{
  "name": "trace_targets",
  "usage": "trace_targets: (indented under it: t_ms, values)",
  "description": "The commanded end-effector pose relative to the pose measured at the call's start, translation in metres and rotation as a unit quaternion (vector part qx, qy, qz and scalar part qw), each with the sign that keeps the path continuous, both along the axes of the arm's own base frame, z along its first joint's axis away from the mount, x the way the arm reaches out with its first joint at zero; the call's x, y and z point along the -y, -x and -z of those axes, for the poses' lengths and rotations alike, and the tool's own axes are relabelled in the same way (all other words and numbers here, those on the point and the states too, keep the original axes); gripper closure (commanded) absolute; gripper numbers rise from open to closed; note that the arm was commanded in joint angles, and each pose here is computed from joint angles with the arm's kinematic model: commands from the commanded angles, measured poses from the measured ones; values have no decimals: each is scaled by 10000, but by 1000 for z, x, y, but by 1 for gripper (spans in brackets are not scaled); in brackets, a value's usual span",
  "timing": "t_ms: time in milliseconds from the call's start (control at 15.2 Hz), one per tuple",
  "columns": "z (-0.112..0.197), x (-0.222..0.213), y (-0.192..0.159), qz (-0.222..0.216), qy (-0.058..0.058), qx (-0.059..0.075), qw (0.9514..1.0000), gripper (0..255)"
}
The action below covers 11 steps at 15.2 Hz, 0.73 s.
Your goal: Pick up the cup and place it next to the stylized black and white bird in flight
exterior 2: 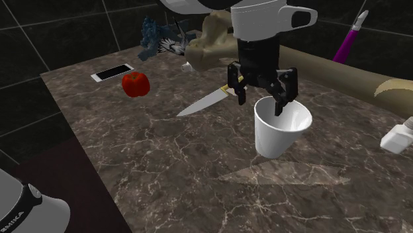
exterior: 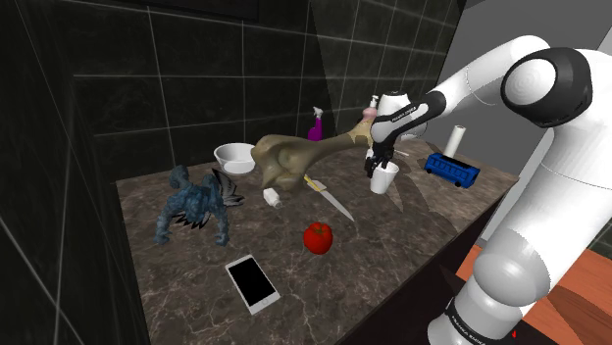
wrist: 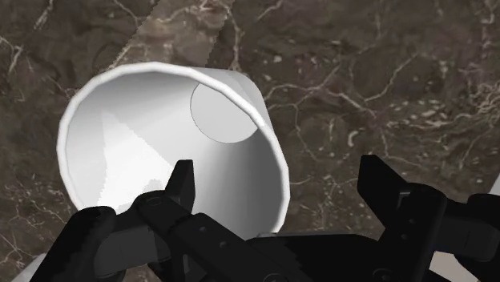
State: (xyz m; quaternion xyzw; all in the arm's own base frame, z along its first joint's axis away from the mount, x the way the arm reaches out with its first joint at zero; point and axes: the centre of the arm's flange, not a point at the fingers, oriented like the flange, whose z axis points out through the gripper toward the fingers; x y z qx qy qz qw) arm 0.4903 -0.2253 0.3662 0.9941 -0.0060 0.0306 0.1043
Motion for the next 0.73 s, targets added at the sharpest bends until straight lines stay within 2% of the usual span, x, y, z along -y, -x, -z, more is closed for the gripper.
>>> trace_targets:
  t_ms: [0, 462, 528, 660]
  values:
    - [8, 2, -1, 1, 1, 3, 10000, 0]
    - [8, 2, -1, 1, 1, 3, 10000, 0]
    - [8, 2, -1, 1, 1, 3, 10000, 255]
    - [8, 2, -1, 1, 1, 3, 10000, 255]
